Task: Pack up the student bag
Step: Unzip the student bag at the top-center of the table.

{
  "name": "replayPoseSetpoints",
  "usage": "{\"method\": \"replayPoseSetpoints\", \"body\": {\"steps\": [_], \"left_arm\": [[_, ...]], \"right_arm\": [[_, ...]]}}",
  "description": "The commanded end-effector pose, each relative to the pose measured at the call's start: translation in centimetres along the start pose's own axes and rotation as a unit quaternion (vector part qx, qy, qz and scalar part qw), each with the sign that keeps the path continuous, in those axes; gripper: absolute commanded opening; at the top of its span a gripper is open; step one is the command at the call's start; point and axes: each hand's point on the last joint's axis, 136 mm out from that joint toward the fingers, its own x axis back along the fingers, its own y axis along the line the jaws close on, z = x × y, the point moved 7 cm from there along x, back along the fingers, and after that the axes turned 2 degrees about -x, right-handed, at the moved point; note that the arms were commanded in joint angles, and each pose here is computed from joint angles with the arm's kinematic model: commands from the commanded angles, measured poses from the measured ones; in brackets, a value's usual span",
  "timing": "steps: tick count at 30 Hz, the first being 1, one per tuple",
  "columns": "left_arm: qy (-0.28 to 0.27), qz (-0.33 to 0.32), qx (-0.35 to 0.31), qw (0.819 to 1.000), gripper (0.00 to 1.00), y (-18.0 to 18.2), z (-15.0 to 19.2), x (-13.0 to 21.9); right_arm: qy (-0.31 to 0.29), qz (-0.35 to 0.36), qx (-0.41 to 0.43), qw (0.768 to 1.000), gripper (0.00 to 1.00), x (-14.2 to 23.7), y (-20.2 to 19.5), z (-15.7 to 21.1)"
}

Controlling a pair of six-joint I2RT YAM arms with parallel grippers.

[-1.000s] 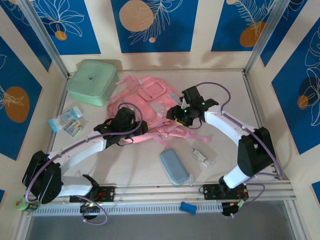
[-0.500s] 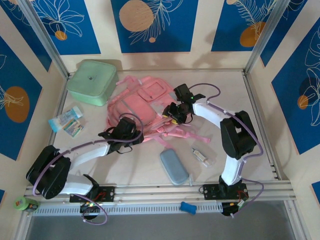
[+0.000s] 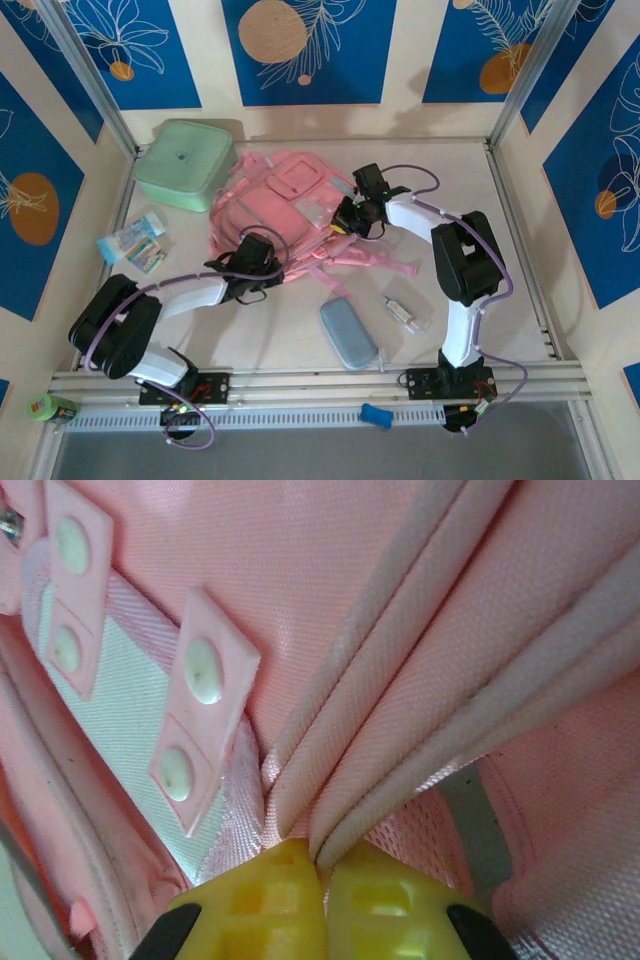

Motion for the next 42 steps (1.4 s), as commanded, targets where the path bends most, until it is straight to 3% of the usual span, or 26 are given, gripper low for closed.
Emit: {"method": "replayPoseSetpoints", "body": {"steps": [1,6,13,17,24,27,34,42], "left_arm": [[0.024,-0.043,-0.011,0.999,0.14,1.4,-0.1,-1.4],[0.013,-0.061,-0.007,0.998,0.13,1.7,-2.5,-2.0],[0.000,-0.083,-0.048,0.995,0.21,1.0,-6.8,-0.2],[-0.031,-0.031,-0.038,0.998,0.35,-0.7,-7.5,3.1],[-0.068,0.034,-0.037,0.996,0.43,-6.0,-5.7,8.1],[-0.064,0.056,-0.027,0.996,0.45,-8.9,-4.5,7.8],[-0.072,0.040,-0.024,0.996,0.45,-14.6,-3.2,4.9],[-0.093,0.003,0.012,0.996,0.46,-16.2,-3.8,0.6]], "right_arm": [[-0.009,-0.089,0.013,0.996,0.00,2.6,1.9,-0.6],[0.010,-0.143,0.001,0.990,0.00,4.9,2.3,-0.6],[0.018,-0.194,-0.012,0.981,0.00,6.5,2.7,0.5],[0.008,-0.182,-0.047,0.982,0.00,5.8,2.1,0.2],[-0.013,-0.188,-0.053,0.981,0.00,6.3,2.5,1.2],[-0.016,-0.182,-0.063,0.981,0.00,6.4,2.3,1.4],[-0.004,-0.176,-0.079,0.981,0.00,6.1,2.0,2.1],[0.007,-0.174,-0.092,0.980,0.00,6.2,2.2,2.2]]}}
